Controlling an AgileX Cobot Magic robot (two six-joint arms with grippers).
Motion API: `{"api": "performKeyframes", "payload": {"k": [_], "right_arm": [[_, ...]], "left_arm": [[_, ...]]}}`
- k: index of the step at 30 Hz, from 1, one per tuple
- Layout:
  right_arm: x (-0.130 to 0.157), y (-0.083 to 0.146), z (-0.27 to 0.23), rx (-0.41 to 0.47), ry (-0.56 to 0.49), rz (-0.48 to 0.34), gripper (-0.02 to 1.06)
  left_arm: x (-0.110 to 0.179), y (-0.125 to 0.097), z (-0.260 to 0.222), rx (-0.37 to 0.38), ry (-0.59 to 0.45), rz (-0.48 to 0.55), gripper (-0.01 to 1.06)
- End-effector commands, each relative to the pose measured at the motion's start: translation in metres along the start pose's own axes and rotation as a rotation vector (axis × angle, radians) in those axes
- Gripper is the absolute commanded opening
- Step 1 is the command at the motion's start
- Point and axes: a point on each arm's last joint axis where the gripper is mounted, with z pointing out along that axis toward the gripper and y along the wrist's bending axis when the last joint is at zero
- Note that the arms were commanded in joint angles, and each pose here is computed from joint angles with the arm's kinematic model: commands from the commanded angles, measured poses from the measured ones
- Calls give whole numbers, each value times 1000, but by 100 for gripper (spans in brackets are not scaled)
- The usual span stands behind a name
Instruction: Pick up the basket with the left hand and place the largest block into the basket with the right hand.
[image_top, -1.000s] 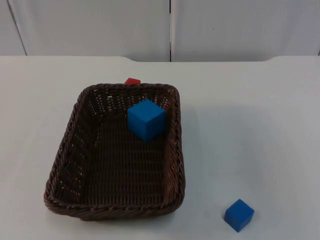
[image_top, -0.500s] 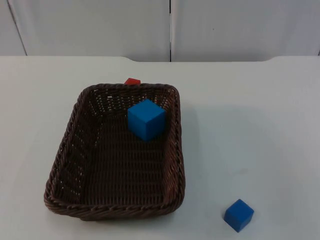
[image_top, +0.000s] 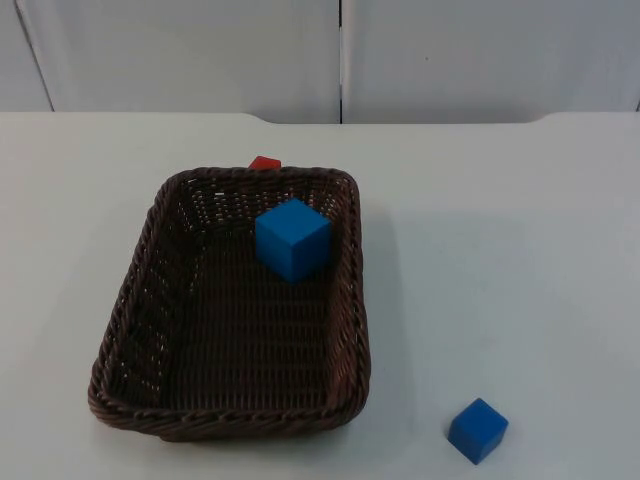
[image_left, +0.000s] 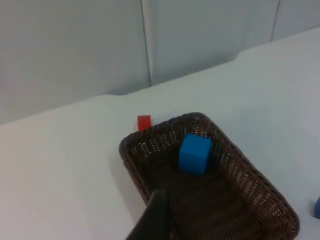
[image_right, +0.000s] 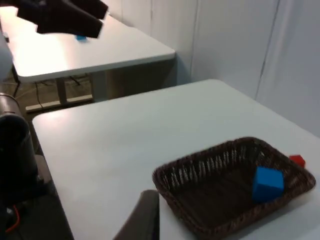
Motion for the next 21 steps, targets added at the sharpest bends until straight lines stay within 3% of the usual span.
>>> {"api": "performKeyframes", "payload": {"k": [1,14,18,21], "right_arm": [[9,-2,-9,50,42,33,88],[35,-1,-35,125,154,80,88],[45,-1,-47,168,168,92,88],[48,-3,-48,191,205,123,88]], "left_arm": [[8,-1,-7,-47,-26,-24,87],[28,-9,-37,-156,-78,-76,87],[38,-11,-48,-218,-86,-66,87],[46,-5,-53,-310,-63,-96,87]]}}
